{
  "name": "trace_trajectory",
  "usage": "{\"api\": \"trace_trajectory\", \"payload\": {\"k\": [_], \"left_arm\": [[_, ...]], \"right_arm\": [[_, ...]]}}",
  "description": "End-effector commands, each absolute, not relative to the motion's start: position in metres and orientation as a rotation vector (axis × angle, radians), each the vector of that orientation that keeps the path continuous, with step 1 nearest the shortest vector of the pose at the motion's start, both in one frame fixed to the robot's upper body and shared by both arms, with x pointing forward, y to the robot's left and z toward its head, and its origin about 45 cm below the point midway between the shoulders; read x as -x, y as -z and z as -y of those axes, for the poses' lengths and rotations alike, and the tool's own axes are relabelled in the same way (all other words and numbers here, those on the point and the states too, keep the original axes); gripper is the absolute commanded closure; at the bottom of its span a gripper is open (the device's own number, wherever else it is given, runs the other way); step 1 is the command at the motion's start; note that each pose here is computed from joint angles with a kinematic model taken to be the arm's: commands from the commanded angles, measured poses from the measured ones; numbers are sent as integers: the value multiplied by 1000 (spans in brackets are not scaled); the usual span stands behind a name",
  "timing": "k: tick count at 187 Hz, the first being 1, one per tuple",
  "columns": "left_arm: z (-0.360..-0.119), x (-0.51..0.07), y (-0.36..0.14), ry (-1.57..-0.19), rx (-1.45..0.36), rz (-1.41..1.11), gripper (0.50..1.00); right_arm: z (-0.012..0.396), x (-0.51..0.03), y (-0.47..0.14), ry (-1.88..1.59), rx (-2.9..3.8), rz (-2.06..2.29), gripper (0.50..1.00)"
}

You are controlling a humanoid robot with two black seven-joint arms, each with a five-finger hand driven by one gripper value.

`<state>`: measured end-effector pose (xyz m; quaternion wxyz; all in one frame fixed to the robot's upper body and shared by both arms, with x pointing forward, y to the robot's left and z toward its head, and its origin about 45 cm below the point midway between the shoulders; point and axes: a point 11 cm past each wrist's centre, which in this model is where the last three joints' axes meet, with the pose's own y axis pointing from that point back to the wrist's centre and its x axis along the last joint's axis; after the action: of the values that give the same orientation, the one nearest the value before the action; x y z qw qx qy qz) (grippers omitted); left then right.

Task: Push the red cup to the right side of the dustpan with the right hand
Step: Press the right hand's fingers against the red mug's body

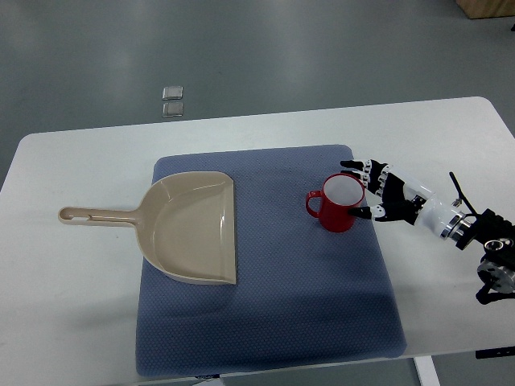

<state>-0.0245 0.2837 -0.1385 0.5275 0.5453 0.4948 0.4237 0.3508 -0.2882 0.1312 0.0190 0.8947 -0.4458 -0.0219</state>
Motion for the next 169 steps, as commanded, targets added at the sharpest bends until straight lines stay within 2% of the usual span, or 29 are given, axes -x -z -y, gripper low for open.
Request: {"api": "trace_trajectory", "payload": {"k": [1,169], "left_arm": [[-284,25,138,-1012,-1303,-1183,500],[-283,25,138,-1010,-1303,-1182,500]], "right_arm": [[286,-350,-128,73,-2775,1384,566],[253,-348,-110,101,-2772,1396,566]]}}
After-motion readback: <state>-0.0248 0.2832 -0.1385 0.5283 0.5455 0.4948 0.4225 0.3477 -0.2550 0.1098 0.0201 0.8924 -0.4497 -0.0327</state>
